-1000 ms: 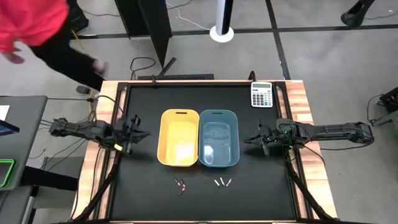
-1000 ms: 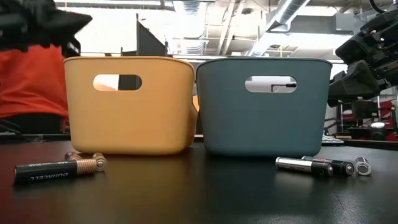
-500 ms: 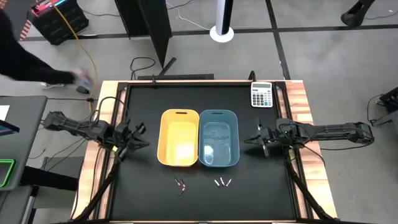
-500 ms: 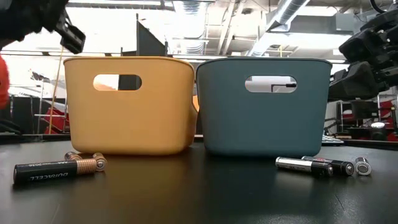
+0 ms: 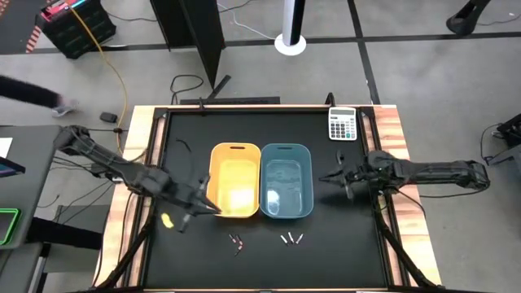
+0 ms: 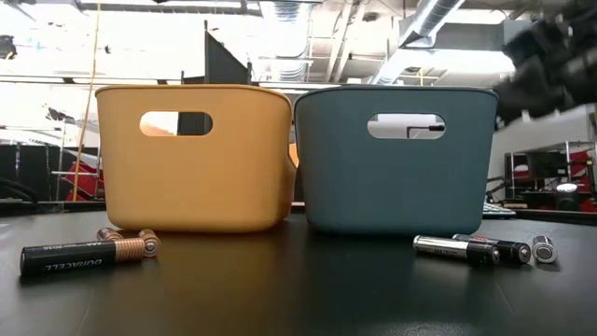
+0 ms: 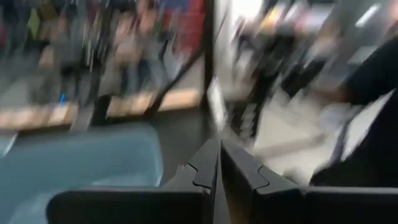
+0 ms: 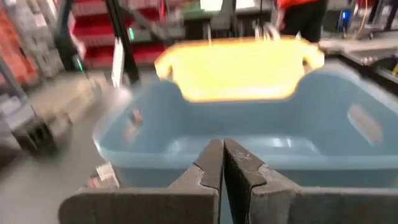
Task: Sort batteries
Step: Put the bottom right black battery into the yellow bin
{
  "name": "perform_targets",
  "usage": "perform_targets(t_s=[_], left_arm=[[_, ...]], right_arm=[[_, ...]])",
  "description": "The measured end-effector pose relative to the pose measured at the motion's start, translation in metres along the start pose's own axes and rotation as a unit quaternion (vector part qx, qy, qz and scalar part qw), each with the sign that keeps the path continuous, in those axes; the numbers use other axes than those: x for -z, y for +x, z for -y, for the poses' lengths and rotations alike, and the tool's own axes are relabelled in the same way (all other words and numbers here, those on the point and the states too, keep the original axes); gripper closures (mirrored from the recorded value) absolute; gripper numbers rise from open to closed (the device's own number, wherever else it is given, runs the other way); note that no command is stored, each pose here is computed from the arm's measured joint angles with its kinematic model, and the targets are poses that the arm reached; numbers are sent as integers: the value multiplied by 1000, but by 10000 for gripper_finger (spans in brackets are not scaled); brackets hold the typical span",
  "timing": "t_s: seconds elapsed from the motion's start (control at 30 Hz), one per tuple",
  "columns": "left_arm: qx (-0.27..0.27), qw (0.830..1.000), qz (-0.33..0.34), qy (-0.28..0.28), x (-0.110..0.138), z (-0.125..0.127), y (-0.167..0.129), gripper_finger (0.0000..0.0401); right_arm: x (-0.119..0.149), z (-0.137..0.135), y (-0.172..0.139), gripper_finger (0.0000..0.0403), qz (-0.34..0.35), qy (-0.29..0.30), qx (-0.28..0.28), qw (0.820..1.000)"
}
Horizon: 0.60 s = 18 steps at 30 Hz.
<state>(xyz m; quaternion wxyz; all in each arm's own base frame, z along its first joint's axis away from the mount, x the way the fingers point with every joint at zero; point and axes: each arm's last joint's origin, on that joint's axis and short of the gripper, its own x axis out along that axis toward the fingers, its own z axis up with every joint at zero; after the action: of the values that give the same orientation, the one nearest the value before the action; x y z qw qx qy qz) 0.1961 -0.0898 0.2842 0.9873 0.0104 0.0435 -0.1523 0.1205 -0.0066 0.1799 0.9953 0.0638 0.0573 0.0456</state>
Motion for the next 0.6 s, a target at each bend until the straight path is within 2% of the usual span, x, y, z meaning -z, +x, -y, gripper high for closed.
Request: perform_targets(t_s=[0.1,0.2,0.4,0.6], left_arm=[[-33,992,-119,-19,8,10,23,377],[-37,979,-193,-47,18,25,41,376],[-12,959,-271,-83,28,67,66,376],[-13,948,-303,-99,31,105,81,376]], right_arm=[[-16,-2,-1,369,36,42,-6,998],[-30,-4,-3,369,65,76,-13,995],[-43,-6,-5,369,85,74,-18,993],[-45,-5,-6,369,87,59,-13,994]])
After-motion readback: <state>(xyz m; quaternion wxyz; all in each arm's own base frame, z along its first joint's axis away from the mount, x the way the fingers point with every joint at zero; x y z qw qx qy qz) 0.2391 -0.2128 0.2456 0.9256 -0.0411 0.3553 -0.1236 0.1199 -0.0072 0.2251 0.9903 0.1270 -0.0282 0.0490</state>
